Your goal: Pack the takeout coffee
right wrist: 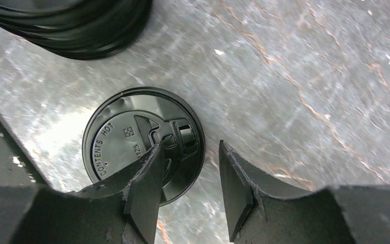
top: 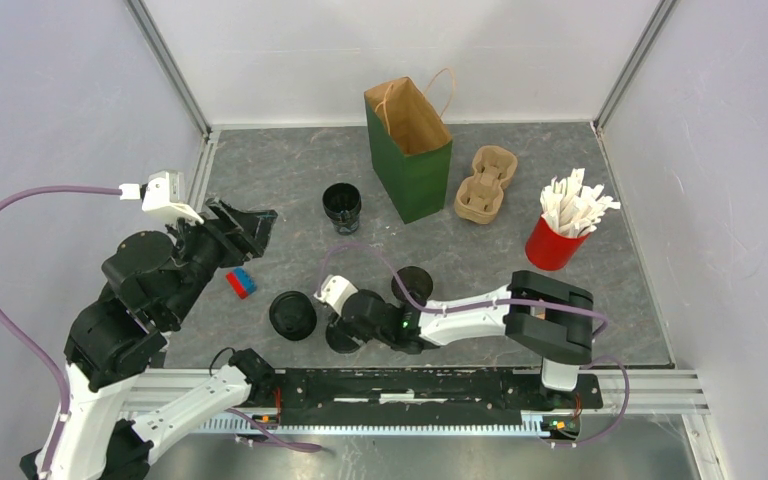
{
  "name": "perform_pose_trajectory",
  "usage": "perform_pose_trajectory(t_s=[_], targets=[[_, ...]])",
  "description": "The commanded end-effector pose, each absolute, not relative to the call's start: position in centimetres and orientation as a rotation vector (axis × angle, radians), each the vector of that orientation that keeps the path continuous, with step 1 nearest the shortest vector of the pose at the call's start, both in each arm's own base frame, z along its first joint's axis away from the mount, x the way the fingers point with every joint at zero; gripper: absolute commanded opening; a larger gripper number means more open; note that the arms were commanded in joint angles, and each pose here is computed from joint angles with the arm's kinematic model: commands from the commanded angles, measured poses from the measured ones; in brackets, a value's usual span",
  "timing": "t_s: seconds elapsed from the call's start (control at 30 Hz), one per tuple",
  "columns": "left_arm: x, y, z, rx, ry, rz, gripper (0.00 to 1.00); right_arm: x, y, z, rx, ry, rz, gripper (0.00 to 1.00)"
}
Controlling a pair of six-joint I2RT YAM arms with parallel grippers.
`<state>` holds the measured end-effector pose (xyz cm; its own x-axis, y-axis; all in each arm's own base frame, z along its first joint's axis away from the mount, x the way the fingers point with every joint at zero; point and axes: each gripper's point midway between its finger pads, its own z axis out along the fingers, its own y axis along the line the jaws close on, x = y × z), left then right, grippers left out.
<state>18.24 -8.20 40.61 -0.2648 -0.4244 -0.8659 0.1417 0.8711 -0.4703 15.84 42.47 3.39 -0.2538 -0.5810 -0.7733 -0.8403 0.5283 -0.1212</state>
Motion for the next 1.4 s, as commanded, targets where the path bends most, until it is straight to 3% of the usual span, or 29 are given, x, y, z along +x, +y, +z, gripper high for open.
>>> perform_pose_trajectory(t_s=[0.0, 0.13, 0.33, 0.47, 1.37], targets=[[18.7, -8.0, 41.1, -0.19, 1.739, -0.509, 0.71, 17.5, 39.8, 4.7, -1.098, 1.979, 0.336, 0.5], [18.7, -8.0, 41.0, -0.189, 1.739, -0.509, 0.71, 16.7, 40.5, 6.4, -1.131, 1.938, 0.429, 0.62], [18.7, -8.0, 41.0, -0.182, 1.741, -0.502, 0.71, 15.2, 41.9, 7.0, -1.217, 1.912, 0.538, 0.89], [18.7, -7.9, 41.0, -0.183, 1.738, -0.504, 0.71, 15.2, 42.3, 6.4, -1.242, 1.918, 0.53, 0.97], [18.6, -7.8, 40.4, -0.188, 1.745, -0.497, 0.72, 14.7, 43.4, 3.9, -1.315, 1.939, 0.505, 0.98]])
